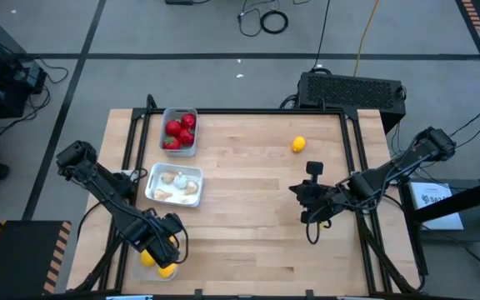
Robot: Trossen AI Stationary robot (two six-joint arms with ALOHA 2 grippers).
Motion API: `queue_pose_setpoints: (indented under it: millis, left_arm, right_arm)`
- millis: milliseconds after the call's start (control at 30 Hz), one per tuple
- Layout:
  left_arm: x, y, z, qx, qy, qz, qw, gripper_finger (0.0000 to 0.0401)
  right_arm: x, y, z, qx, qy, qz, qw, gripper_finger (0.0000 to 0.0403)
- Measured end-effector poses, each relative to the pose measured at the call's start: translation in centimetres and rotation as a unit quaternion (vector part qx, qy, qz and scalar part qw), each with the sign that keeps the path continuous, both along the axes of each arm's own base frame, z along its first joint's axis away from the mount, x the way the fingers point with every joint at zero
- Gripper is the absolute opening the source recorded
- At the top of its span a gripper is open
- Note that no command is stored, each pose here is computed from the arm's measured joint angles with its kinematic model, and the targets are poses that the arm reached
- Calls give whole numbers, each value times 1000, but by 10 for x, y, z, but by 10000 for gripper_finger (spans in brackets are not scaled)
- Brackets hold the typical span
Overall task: Sort produce into baskets
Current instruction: Put the yellow lemon into the transparent bin
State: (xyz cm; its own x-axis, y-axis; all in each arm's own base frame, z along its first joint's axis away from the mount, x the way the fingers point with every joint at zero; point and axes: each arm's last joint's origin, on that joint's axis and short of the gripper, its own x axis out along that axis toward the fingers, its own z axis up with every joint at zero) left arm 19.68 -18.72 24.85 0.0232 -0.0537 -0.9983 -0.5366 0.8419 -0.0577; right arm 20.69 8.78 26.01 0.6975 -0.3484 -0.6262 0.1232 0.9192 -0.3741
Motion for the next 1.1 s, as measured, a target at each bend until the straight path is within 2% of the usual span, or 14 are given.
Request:
queue_pose_setpoints:
  millis: [733, 833, 967, 1100]
  left_arm:
    - [-1, -2, 0, -15, 11, 22, 1000, 256]
    - [-3, -4, 0, -9, 5, -7, 1000, 256]
    - [-4, -5, 0, -15, 6, -80, 997, 256]
    - [-7, -10, 0, -3, -14, -146, 989, 256]
  right_arm:
    - [4, -11, 0, -6, 5, -19, 1000, 0]
    - [4, -11, 0, -5, 5, -20, 1000, 0]
    - [5, -11, 0, 7, -5, -29, 1000, 0]
    - [17, -5, 4, 32, -56, -26, 998, 0]
